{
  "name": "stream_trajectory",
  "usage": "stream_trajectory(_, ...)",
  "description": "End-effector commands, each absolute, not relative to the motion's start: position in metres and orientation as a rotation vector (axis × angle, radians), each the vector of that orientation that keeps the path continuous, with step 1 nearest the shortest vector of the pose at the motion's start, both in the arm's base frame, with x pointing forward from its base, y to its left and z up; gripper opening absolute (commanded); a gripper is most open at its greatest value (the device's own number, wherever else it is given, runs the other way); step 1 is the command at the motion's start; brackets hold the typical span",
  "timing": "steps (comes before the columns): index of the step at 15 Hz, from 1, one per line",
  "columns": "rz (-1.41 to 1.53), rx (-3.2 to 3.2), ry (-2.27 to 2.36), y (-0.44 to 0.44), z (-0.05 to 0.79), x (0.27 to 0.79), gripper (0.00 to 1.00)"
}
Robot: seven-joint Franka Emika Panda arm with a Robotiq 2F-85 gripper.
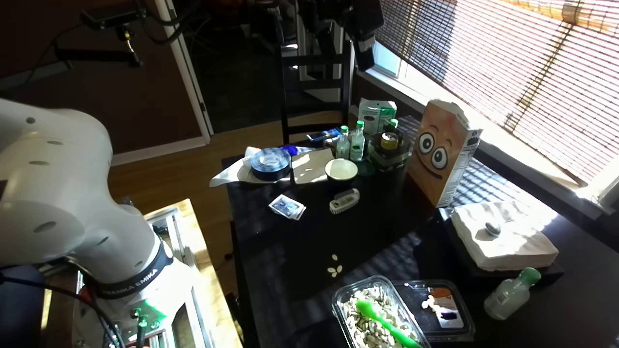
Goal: Move the lunchbox to the left
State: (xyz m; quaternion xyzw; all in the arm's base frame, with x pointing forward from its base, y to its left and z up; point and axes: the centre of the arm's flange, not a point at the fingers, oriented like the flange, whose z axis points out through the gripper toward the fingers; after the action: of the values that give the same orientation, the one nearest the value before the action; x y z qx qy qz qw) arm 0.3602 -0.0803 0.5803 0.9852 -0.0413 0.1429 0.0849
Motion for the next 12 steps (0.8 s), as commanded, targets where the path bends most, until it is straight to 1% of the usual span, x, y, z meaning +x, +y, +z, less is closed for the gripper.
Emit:
stream_trajectory(1,0.483,3.088,-0.15,-0.116,0.538,0.372,1.0)
stream_trajectory(7,0.324,3.018,-0.312,-0.157,0.437,0.412,1.0)
stream_trajectory(12,0.042,2.934,-0.293,-0.177,0.338,0.431,1.0)
